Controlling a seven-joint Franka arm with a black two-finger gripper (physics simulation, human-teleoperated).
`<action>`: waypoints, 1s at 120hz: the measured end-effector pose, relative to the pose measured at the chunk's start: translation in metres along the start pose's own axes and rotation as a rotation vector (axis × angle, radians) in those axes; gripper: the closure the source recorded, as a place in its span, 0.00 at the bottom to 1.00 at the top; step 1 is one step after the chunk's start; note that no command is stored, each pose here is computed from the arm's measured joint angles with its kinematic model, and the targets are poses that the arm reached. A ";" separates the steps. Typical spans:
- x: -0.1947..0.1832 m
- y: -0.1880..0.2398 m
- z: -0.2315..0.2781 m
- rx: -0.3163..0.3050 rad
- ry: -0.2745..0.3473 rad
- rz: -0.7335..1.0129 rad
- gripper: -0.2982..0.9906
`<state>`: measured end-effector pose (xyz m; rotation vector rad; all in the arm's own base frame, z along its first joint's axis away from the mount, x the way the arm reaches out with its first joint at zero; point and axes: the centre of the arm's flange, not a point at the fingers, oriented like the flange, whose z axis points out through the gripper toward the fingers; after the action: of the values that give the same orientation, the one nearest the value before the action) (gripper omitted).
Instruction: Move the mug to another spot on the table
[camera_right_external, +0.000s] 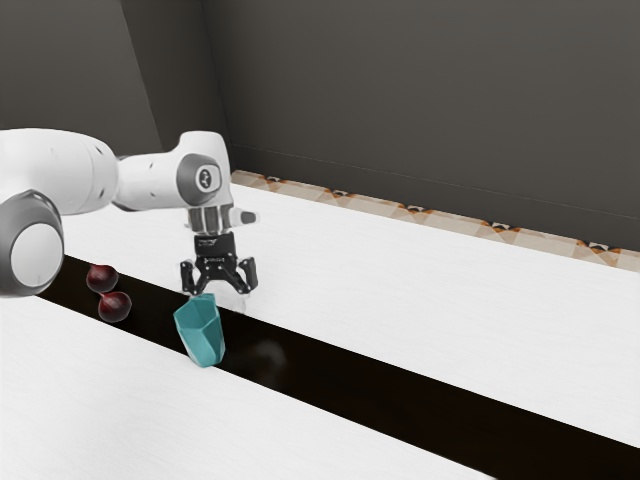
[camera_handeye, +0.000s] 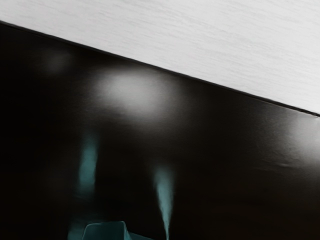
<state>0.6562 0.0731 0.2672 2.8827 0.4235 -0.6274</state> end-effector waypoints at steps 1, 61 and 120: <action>0.000 0.001 0.000 -0.001 0.001 0.001 0.30; 0.014 0.017 -0.024 -0.014 0.112 0.052 0.24; -0.273 0.090 -0.264 0.124 0.464 0.316 0.23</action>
<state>0.5469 -0.0205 0.6300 3.1038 -0.0269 0.0724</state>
